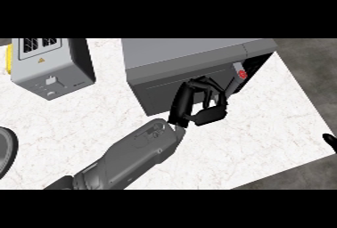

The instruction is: Pick up the milk, place it into the microwave and close the microwave

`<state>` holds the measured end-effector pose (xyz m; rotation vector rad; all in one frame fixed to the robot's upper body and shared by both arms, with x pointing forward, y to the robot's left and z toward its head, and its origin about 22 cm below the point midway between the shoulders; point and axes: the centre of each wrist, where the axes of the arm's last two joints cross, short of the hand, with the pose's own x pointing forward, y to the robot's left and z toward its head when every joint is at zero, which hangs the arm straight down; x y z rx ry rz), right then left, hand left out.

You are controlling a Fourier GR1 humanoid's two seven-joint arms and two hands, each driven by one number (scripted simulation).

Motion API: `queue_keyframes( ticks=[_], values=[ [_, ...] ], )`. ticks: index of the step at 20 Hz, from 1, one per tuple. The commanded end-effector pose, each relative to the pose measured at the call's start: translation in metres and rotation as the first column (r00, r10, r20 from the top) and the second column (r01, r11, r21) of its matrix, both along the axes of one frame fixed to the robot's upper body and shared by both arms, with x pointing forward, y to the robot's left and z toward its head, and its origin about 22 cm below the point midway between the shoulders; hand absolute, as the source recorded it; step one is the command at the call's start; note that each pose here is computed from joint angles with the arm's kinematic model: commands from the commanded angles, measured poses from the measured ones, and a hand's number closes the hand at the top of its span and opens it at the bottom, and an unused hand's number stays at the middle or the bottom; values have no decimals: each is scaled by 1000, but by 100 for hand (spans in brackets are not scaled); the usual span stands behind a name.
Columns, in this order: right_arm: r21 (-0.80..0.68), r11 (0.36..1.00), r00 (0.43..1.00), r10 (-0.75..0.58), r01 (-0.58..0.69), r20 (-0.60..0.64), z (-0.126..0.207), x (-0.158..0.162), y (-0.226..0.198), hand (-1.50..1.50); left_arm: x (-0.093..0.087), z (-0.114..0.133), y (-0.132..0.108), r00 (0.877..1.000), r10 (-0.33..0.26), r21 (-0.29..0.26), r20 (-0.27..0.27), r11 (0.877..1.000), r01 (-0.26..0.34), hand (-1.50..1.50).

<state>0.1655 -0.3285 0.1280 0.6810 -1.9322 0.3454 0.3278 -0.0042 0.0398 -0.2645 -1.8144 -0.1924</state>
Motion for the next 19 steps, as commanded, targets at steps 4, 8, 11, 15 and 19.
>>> queue_keyframes(
  ticks=[4, 8, 11, 15, 19],
  values=[
    [2, 999, 999, 51, -51, 9, 6, -1, 3, -150, 29, 5, 13, 991, 136, 5, -2, 991, -136, 150],
    [-2, 997, 997, 71, -71, -2, 7, -2, 4, -150, 30, 5, 13, 989, 147, -6, 3, 989, -147, 150],
    [2, 998, 997, 70, -70, 18, 13, -1, 6, -150, 29, 2, 14, 990, 143, -5, 7, 990, -143, 150],
    [1, 997, 996, 82, -82, 22, 16, -1, 6, -150, 28, 2, 13, 988, 155, -22, 7, 988, -155, 150],
    [-24, 996, 996, 90, -90, 17, 19, 1, 5, -150, 27, 0, 12, 988, 151, -20, 22, 988, -151, 150]
  ],
)
